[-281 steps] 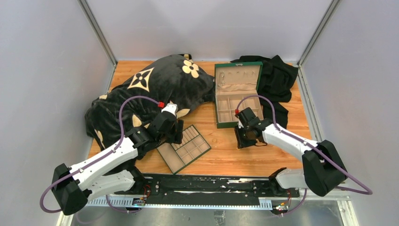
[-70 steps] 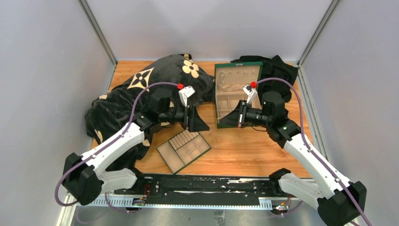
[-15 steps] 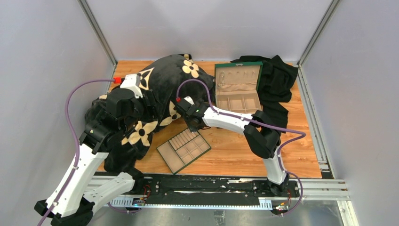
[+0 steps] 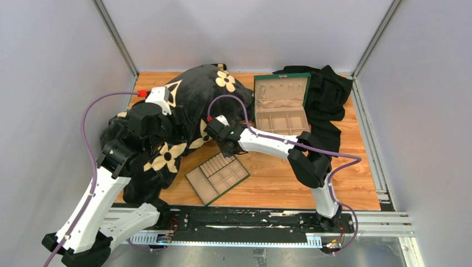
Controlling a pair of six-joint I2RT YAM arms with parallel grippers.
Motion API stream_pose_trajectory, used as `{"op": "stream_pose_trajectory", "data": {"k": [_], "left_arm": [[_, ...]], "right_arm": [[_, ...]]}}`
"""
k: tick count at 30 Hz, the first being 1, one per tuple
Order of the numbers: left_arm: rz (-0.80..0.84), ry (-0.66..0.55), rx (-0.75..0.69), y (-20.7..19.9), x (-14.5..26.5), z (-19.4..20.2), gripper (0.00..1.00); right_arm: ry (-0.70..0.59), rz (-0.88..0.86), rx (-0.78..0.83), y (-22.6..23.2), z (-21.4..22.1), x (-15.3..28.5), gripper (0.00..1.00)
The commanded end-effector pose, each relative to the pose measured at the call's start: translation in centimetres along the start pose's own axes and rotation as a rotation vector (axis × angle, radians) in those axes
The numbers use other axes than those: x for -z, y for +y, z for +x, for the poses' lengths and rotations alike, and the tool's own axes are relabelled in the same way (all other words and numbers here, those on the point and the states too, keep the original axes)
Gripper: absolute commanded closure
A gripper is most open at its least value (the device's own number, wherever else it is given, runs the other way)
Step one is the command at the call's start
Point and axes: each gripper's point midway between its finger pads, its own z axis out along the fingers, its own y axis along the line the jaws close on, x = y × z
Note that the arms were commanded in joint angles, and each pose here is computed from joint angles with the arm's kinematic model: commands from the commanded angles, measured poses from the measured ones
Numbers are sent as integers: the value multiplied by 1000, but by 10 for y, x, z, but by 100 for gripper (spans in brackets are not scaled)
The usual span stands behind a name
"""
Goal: Organize the mixed jewelry
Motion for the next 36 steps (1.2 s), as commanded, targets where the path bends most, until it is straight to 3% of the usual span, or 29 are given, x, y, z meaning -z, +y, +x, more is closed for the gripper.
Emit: {"op": "stream_pose_trajectory", "data": {"k": [1, 29, 33, 36], "left_arm": [[-21, -8, -11, 5, 0, -2, 26], [-14, 20, -11, 4, -4, 8, 26], [-15, 20, -12, 5, -4, 9, 26], [-15, 25, -13, 4, -4, 10, 26]], "right_arm": [[27, 28, 11, 4, 14, -4, 100], [64, 96, 78, 11, 37, -17, 100], [31, 78, 73, 11, 30, -8, 87], [8, 71, 69, 11, 24, -2, 84]]}}
